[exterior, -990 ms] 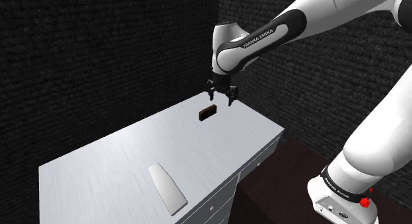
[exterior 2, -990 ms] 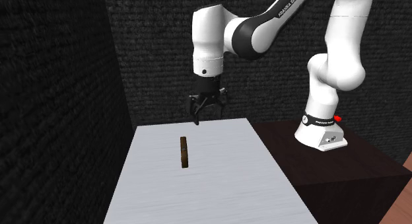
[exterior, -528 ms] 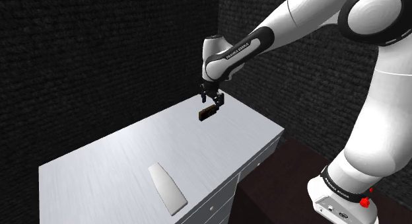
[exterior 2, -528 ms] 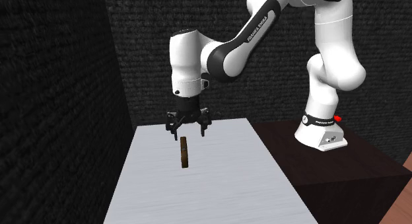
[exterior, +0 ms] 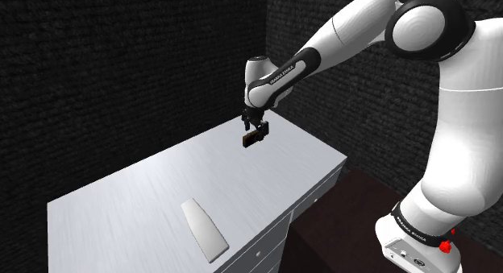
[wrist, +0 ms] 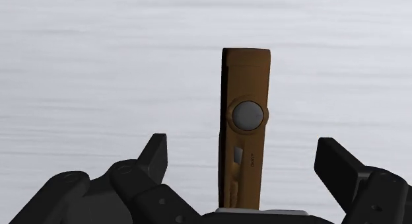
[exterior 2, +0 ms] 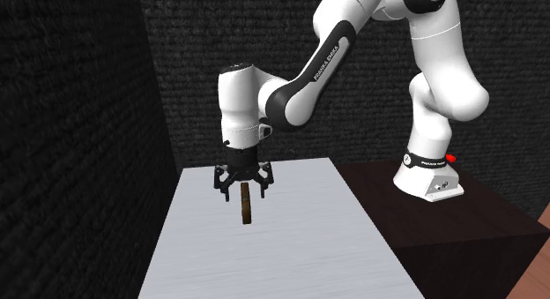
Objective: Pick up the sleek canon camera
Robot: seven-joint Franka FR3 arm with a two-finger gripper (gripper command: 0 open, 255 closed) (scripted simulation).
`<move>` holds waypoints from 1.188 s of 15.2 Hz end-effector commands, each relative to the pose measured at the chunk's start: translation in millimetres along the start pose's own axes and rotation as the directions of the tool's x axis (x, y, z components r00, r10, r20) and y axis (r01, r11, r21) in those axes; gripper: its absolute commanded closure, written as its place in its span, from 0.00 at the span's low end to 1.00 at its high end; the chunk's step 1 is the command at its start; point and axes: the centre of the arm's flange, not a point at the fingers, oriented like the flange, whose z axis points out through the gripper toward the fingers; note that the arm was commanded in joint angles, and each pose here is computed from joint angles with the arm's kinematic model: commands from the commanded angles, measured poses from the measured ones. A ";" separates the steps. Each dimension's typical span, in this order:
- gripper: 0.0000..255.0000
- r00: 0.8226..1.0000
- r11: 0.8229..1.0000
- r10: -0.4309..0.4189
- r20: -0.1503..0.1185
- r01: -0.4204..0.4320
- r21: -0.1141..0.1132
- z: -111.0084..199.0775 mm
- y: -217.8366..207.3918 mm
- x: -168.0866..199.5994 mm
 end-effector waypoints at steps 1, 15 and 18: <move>0.00 1.000 1.000 0.000 0.000 0.000 0.000 13.2 0.8 1.1; 1.00 1.000 1.000 0.000 0.000 0.000 0.000 2.6 0.8 0.6; 1.00 1.000 1.000 0.000 0.000 0.000 0.000 -13.2 0.7 -0.2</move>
